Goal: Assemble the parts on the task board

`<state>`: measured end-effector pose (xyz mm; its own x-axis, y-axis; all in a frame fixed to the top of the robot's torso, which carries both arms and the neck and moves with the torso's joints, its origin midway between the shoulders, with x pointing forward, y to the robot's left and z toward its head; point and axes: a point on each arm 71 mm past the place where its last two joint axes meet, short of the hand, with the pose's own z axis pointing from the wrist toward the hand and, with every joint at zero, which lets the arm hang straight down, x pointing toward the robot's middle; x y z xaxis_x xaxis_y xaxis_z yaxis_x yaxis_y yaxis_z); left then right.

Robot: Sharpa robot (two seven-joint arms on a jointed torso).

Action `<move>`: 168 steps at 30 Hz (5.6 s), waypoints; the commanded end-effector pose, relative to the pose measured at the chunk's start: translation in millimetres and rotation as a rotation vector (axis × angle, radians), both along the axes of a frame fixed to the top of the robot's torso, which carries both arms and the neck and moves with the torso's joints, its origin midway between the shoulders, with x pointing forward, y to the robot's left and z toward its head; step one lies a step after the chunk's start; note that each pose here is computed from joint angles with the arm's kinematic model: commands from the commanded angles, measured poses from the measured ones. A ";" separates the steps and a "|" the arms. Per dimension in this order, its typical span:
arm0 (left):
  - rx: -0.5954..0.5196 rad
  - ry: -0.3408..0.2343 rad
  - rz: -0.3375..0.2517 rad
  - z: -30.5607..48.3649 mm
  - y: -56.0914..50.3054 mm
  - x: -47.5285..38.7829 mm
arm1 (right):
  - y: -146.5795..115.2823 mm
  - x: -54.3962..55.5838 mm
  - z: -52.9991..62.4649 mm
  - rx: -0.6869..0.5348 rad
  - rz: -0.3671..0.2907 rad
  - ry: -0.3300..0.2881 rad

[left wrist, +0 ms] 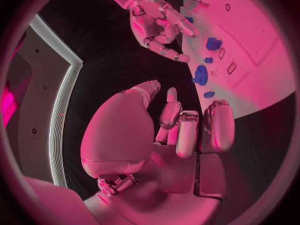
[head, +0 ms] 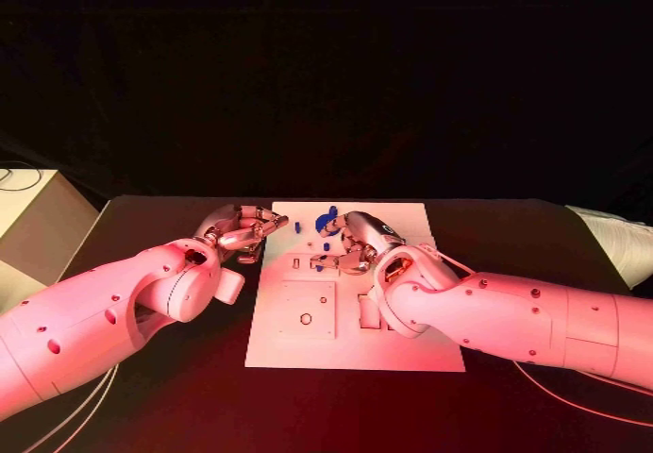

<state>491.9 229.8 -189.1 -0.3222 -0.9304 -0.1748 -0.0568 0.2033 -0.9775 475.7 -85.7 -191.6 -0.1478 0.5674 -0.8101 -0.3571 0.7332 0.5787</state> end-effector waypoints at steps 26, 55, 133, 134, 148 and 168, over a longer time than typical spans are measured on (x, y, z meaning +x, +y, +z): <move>0.697 0.197 -0.190 0.8 -37.3 40.3 | -103.1 51.8 65.4 0.250 -0.167 0.033; 0.906 0.225 -0.393 3.4 -83.6 52.1 | -110.6 54.2 64.8 0.197 -0.187 0.069; 0.874 0.294 -0.451 -9.1 -96.2 56.4 | -101.5 54.4 62.9 0.188 -0.168 0.091; 0.872 0.295 -0.449 -9.0 -96.0 56.3 | -101.5 54.4 62.9 0.188 -0.169 0.091; 0.823 0.288 -0.401 -5.5 -90.5 56.2 | -102.7 54.9 62.5 0.188 -0.174 0.090; 0.903 0.230 -0.331 -1.1 -78.0 61.1 | -107.6 55.9 62.2 0.187 -0.187 0.087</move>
<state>551.4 152.9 -192.4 -0.6777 -0.3550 -0.6440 -0.0506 0.8962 -0.4408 531.9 -194.2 -129.5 -0.0855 0.7371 -0.6704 -0.1587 0.6542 0.7395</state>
